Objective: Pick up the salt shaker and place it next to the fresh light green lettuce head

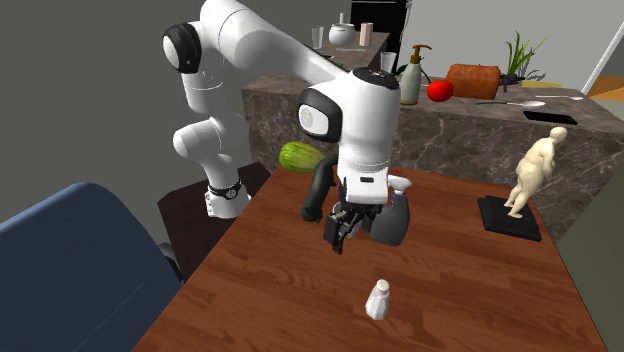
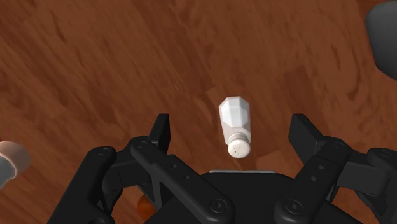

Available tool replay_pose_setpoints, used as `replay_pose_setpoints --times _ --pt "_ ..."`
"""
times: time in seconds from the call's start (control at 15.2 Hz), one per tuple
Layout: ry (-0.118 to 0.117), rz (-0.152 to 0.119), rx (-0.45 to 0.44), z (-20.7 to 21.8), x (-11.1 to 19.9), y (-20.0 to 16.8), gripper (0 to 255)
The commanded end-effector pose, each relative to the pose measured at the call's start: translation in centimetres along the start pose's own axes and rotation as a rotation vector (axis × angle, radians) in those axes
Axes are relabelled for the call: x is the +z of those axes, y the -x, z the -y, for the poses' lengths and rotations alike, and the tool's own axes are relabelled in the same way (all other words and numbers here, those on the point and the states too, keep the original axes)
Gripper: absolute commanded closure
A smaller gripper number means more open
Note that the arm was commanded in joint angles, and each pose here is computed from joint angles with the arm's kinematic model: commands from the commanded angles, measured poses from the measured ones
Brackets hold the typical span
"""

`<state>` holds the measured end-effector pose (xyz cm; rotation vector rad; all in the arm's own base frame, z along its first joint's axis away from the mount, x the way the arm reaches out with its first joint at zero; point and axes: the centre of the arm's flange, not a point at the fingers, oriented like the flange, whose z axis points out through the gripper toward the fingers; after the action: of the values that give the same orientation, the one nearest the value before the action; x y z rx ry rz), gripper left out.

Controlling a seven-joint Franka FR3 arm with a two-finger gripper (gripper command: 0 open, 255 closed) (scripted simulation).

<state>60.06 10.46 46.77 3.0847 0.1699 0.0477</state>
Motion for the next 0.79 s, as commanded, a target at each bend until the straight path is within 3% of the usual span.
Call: replay_pose_setpoints --times 0.0,0.4,0.73 --pt "0.006 0.009 -0.008 0.7 1.7 -2.3 0" --pt "0.022 0.037 -0.033 3.0 6.4 -8.8 0" --pt "0.023 0.038 -0.034 3.1 8.7 -9.0 0"
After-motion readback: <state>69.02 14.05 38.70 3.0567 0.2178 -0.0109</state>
